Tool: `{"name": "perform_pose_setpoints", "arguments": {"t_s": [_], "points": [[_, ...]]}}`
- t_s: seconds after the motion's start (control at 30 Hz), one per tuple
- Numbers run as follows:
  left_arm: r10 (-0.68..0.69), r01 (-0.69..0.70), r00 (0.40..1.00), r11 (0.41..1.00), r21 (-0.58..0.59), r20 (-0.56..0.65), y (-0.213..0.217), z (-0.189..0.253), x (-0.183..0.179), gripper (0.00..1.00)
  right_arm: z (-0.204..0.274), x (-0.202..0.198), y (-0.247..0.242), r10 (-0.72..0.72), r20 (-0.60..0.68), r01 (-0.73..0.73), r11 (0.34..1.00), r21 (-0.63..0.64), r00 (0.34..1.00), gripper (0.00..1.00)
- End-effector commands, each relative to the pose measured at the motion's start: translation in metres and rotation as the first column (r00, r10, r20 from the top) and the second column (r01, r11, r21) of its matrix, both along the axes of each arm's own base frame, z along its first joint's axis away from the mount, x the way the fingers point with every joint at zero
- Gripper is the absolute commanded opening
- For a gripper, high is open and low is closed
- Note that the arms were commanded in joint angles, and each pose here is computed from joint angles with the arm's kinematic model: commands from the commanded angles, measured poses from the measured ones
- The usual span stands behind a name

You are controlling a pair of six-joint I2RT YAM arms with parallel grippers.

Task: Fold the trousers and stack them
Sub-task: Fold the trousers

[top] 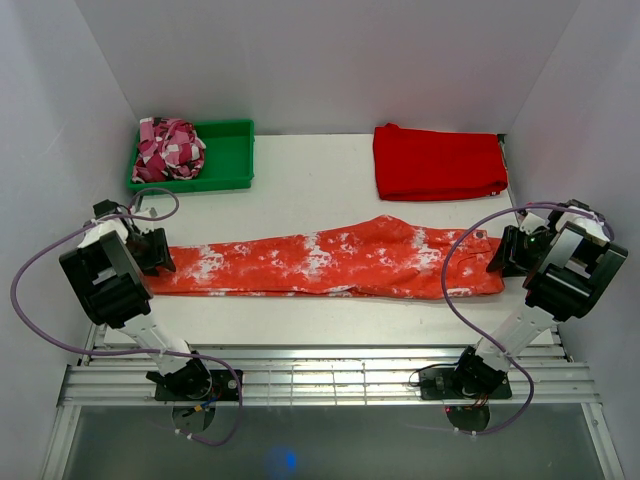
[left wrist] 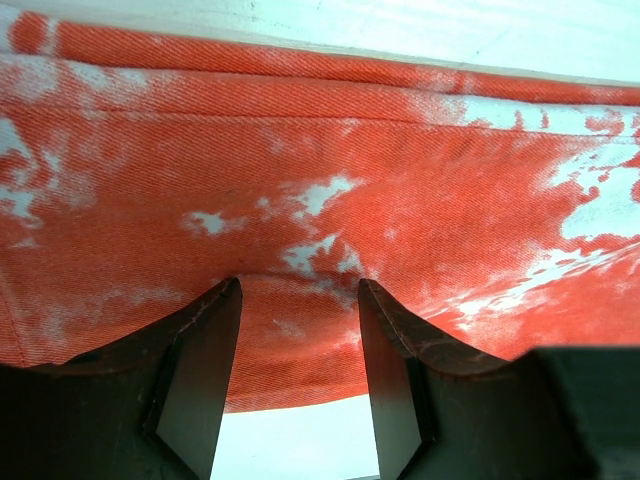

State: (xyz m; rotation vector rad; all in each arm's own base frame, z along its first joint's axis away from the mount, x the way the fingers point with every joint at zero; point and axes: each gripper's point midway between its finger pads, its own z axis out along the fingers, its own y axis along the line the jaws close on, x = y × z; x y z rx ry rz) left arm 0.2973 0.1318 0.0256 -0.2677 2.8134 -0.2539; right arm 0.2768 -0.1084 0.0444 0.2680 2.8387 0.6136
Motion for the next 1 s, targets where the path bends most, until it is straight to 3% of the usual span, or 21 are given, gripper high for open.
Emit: {"name": "perform_pose_setpoints", "arguments": {"t_s": [0.0,0.2,0.67,0.77,0.8,0.83,0.97], "points": [[-0.008,0.008,1.0,1.0,0.019,0.018,0.004,0.005,0.01,0.61,0.011,0.007,-0.014,-0.034,0.006,0.035,0.997,-0.076,0.999,0.5],[-0.018,0.017,1.0,1.0,0.023,0.015,0.003,0.006,0.013,0.61,0.017,0.003,-0.004,-0.041,-0.005,0.041,0.998,-0.042,0.999,0.43],[-0.027,0.027,1.0,0.999,0.018,0.006,-0.003,0.003,0.017,0.61,0.015,0.025,0.013,-0.018,0.057,0.017,0.999,0.029,0.998,0.48],[-0.026,0.026,1.0,0.999,0.019,0.003,-0.004,0.002,0.016,0.61,0.014,0.03,0.007,-0.014,0.051,0.013,1.0,0.01,0.999,0.26],[-0.025,0.025,1.0,0.999,0.023,0.0,-0.003,0.001,0.015,0.61,0.015,0.033,0.004,-0.012,0.053,0.012,1.0,0.0,0.999,0.12],[-0.027,0.027,1.0,0.999,0.023,0.001,-0.004,0.002,0.015,0.6,0.017,0.033,0.002,-0.01,0.051,0.01,1.0,-0.01,0.999,0.08],[-0.028,0.028,1.0,0.999,0.044,-0.006,0.0,0.0,0.014,0.6,0.036,0.04,-0.01,0.002,0.095,0.006,0.997,-0.083,0.995,0.08]]}}
